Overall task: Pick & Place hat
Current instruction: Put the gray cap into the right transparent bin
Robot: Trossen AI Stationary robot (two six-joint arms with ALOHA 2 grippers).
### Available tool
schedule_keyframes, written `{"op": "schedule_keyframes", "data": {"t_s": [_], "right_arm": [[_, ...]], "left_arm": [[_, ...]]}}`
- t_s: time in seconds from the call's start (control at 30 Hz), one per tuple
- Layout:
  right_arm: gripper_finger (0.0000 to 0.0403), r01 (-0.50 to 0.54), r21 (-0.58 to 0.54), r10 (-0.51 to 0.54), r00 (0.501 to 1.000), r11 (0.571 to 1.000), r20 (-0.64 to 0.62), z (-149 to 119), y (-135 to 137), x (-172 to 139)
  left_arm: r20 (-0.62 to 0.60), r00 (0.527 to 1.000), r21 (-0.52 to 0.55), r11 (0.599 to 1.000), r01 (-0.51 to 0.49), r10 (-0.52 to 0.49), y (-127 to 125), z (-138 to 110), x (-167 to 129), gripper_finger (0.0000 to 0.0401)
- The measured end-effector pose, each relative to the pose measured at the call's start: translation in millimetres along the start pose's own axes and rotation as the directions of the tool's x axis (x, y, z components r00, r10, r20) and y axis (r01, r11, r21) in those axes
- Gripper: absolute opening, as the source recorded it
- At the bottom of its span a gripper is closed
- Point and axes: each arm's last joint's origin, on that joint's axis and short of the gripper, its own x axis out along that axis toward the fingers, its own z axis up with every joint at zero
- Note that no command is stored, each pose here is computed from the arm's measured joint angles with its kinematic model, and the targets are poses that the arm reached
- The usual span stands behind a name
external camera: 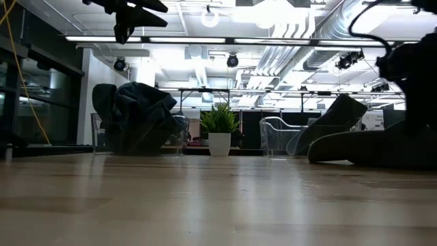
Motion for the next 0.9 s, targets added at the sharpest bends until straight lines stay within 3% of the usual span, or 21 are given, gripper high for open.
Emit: {"op": "schedule_keyframes", "data": {"t_s": [0.37, 0.67, 0.9], "right_arm": [[0.0317, 0.025, 0.046, -0.027, 0.999, 0.999, 0.038, 30.5, -1.5, 11.6], [0.0317, -0.039, 0.092, 0.046, 0.996, 0.995, -0.071, 58.1, 3.0, 25.3], [0.0316, -0.031, 0.081, 0.046, 0.98, 0.996, -0.192, 69.1, 2.9, 41.0]], "left_arm": [[0.001, 1.0, 0.001, 1.0, 0.0, 0.0, 0.0, 0.1, 0.0, 0.0115], [0.002, 1.0, 0.001, 1.0, 0.0, 0.0, 0.0, 0.1, 0.0, 0.0115], [0.002, 1.0, 0.0, 1.0, 0.0, 0.0, 0.0, 0.1, 0.0, 0.0115]]}}
